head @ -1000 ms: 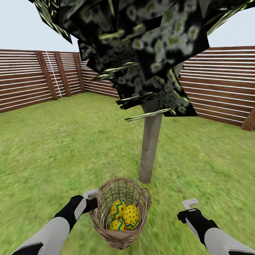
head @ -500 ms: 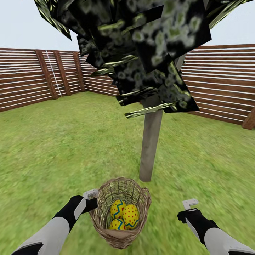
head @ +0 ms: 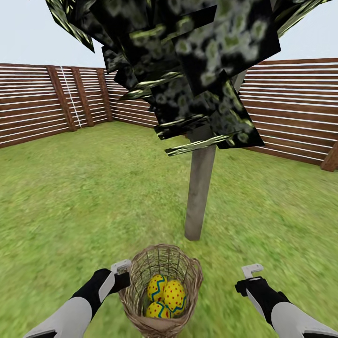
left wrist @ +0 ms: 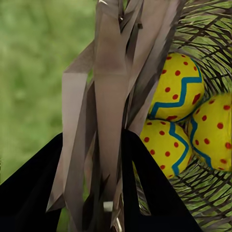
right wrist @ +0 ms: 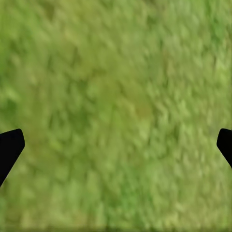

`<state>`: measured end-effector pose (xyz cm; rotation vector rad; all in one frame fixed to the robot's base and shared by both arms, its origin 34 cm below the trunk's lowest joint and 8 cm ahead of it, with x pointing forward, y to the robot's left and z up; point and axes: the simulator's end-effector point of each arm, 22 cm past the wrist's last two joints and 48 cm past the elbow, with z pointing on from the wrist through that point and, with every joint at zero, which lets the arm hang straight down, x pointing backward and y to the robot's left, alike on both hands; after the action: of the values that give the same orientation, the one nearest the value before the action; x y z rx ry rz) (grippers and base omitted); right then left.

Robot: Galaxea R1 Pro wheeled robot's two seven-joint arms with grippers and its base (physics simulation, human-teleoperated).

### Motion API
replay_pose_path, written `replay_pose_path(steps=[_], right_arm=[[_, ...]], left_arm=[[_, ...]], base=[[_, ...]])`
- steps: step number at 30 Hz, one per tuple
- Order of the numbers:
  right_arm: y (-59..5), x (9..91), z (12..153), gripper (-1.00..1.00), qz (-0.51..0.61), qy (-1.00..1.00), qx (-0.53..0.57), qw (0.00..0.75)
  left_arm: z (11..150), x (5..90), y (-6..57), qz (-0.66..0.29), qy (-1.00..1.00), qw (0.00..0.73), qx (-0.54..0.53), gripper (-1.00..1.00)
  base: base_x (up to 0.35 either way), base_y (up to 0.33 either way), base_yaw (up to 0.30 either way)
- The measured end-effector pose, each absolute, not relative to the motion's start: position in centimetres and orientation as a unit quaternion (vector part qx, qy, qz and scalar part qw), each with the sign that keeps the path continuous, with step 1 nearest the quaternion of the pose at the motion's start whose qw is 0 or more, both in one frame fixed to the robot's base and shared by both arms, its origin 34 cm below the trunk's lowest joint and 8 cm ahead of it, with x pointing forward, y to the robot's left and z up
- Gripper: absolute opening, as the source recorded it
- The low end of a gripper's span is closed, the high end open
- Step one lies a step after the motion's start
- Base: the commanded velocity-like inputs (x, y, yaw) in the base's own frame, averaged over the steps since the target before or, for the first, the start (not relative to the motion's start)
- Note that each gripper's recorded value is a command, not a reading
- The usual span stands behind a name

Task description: Take the three Easter eggs out of the wicker basket on the lawn in the garden, then place them on the lawn next to a single tree (choose any tree) so that all three eggs are next to the same tree and none are left in the basket.

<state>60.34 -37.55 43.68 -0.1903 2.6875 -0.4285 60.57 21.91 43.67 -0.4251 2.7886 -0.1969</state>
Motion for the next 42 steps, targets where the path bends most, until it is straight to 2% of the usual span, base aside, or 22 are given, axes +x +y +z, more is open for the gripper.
replay_pose_path(steps=[30, 38, 39, 42], right_arm=[[-37.5, 59.4, 37.8, 1.00, -0.154, 0.964, -0.068, 0.206], [-34.8, 61.5, 38.6, 1.00, -0.139, 0.962, -0.067, 0.223], [-34.8, 61.5, 38.6, 1.00, -0.139, 0.962, -0.067, 0.224], [-34.8, 61.5, 38.5, 1.00, -0.139, 0.962, -0.067, 0.223]], left_arm=[[39.2, 61.2, 21.7, -0.083, 0.969, 0.168, -0.162, -1.00], [39.1, 60.9, 21.5, -0.082, 0.967, 0.173, -0.166, -1.00], [39.1, 60.9, 21.5, -0.082, 0.967, 0.173, -0.166, 1.00], [38.8, 60.8, 21.8, -0.076, 0.967, 0.177, -0.165, 1.00]], base=[[0.000, 0.000, 0.000], [0.000, 0.000, 0.000], [0.000, 0.000, 0.000], [0.000, 0.000, 0.000]])
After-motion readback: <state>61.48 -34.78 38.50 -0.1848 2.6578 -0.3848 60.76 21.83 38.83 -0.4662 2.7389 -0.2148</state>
